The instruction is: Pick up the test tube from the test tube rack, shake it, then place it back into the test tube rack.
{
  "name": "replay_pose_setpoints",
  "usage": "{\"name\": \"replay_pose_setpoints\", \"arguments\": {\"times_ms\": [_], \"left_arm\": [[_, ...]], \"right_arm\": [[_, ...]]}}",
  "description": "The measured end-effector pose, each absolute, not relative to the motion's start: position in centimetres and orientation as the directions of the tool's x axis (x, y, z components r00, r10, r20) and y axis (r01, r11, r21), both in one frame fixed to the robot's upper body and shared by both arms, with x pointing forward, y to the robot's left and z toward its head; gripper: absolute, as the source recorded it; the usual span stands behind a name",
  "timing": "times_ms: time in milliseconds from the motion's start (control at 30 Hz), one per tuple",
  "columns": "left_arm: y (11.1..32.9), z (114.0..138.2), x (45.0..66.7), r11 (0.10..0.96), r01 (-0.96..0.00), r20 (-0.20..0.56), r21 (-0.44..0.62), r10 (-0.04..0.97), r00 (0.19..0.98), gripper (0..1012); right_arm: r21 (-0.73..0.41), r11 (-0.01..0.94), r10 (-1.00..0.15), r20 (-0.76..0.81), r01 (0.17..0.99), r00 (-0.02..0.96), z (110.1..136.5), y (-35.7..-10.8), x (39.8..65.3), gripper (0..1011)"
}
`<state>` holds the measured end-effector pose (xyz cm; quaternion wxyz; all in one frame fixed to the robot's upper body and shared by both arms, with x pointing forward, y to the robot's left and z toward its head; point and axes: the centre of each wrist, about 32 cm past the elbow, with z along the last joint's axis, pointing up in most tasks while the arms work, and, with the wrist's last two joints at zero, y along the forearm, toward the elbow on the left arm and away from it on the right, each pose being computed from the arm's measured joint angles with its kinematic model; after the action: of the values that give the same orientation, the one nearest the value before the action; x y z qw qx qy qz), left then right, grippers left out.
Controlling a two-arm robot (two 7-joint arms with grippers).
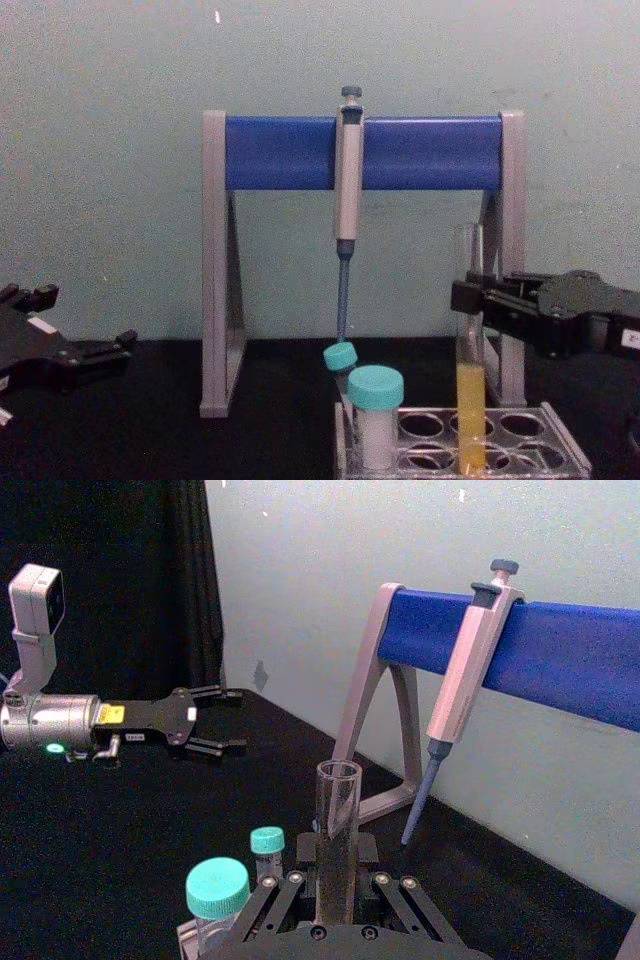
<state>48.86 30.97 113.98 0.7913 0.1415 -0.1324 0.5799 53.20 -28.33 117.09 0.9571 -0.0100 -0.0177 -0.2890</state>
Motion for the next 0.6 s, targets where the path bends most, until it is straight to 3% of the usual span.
{"name": "replay_pose_setpoints", "arguments": {"times_ms": [600], "left_arm": [[30.97,113.98,48.86,0.287,-0.955,0.374,0.07,0.88,0.292,1001]], "right_arm": [[-0.041,0.829,-0.557,0.031,0.557,0.83,116.56,-28.27,53.42,229]]}}
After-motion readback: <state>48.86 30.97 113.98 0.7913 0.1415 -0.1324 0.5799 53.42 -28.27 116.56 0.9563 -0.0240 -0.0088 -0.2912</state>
